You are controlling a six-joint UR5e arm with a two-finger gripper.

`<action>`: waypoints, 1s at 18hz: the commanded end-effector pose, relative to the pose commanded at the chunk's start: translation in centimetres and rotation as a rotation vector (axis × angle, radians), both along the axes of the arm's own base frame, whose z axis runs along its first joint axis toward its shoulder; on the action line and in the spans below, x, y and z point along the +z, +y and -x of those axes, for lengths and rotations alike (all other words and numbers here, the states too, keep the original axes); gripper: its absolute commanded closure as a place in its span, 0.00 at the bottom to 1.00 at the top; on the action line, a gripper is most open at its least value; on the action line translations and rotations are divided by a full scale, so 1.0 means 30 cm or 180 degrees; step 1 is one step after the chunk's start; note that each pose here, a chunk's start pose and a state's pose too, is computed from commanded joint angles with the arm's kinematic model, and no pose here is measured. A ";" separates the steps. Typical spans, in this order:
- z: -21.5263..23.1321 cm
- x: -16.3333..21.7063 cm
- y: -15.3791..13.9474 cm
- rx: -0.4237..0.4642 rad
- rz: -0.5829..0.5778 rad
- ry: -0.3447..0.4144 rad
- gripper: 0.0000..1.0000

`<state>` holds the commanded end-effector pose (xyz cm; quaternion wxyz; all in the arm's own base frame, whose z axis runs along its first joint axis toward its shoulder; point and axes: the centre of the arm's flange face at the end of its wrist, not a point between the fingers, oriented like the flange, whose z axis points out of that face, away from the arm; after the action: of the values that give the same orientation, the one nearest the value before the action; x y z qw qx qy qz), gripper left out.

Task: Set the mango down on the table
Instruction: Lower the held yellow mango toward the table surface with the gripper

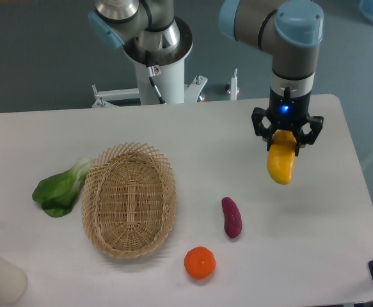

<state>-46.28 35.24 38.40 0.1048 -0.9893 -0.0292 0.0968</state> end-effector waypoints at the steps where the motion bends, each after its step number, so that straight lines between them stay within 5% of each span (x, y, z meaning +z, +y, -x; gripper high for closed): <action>1: -0.001 -0.009 -0.004 0.0002 0.0009 -0.0006 0.55; 10: 0.057 -0.033 -0.102 -0.0092 0.0095 0.0003 0.55; 18: 0.122 -0.227 -0.162 -0.0249 0.0213 -0.0110 0.55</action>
<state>-49.94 30.39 31.60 0.0749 -0.9942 0.0109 0.0764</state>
